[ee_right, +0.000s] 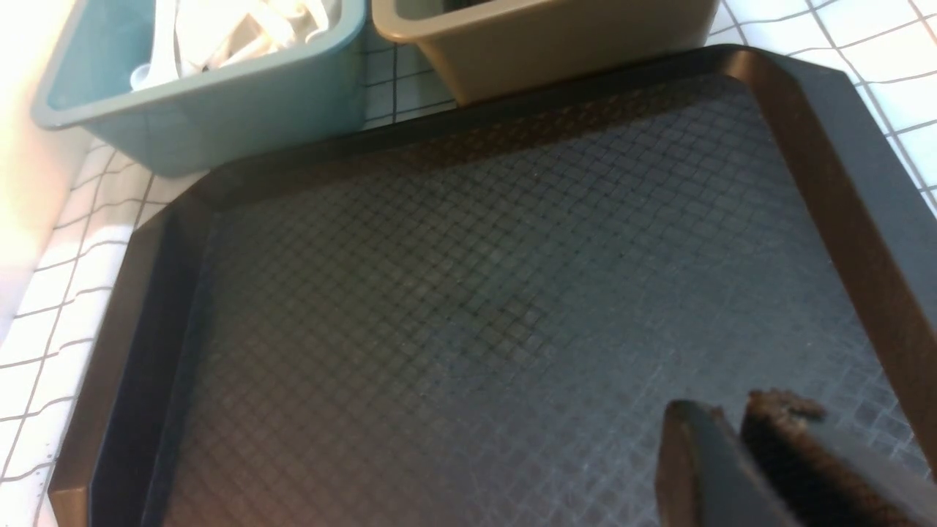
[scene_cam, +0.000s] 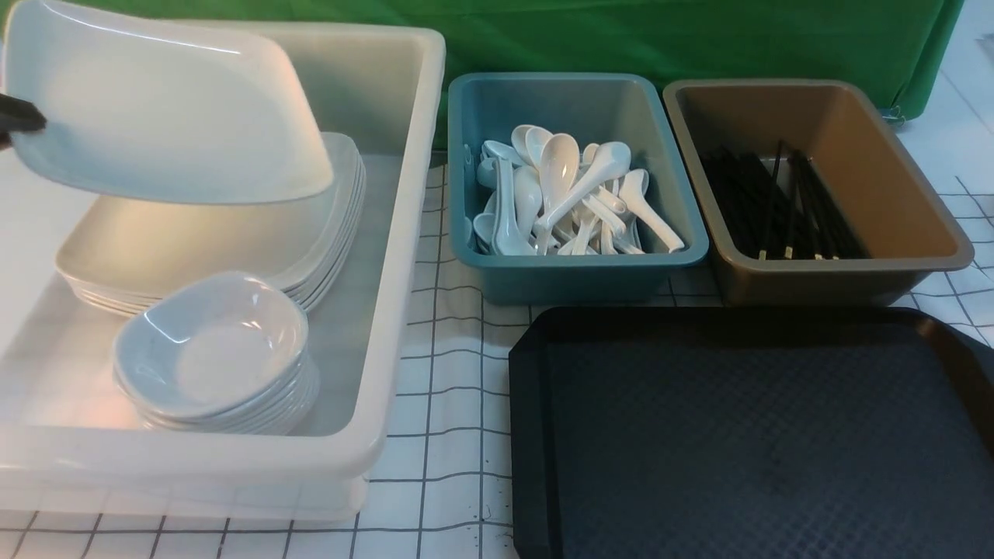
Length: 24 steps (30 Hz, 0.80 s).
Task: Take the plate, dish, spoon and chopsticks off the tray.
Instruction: Use the left arm to put the plate into the large storage box on the left
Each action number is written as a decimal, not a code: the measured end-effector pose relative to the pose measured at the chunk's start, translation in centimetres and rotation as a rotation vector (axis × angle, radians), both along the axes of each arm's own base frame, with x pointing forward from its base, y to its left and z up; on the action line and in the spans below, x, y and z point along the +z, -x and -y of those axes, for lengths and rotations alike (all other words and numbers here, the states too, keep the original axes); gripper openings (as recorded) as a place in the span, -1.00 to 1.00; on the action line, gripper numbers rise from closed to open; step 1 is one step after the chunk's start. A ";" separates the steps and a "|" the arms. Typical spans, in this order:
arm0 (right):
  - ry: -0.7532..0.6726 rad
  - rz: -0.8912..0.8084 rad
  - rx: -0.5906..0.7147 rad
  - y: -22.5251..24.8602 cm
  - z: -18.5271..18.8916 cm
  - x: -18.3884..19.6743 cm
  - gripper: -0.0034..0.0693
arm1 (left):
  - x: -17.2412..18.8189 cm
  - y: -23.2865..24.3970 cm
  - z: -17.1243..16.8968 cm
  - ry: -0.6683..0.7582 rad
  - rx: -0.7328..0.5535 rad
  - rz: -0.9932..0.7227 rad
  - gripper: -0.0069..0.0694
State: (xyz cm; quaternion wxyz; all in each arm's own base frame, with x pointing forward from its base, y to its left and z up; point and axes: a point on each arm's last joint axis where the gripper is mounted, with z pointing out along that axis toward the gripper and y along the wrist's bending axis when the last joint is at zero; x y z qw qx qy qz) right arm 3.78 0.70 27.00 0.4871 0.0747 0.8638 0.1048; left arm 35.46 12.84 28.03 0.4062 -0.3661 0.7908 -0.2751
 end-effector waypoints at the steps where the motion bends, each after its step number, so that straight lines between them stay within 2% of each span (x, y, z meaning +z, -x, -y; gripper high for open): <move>1: 0.000 0.000 0.000 0.0 0.0 0.0 -0.50 | -0.3 -0.4 0.4 -0.002 0.017 -0.004 -0.76; 8: -0.001 0.000 0.000 0.0 0.0 0.0 -0.47 | -1.6 -1.8 3.0 -0.040 0.055 -0.013 -0.76; 11: -0.001 0.000 0.000 0.0 0.0 0.0 -0.45 | -2.7 -1.9 4.4 0.006 0.137 -0.034 -0.76; 16: -0.001 0.000 0.000 0.0 0.0 0.0 -0.42 | -4.4 -1.7 4.8 0.044 0.243 -0.061 -0.77; 24: 0.000 0.000 0.000 0.0 0.0 0.0 -0.41 | -5.7 -1.1 5.0 0.053 0.262 -0.100 -0.78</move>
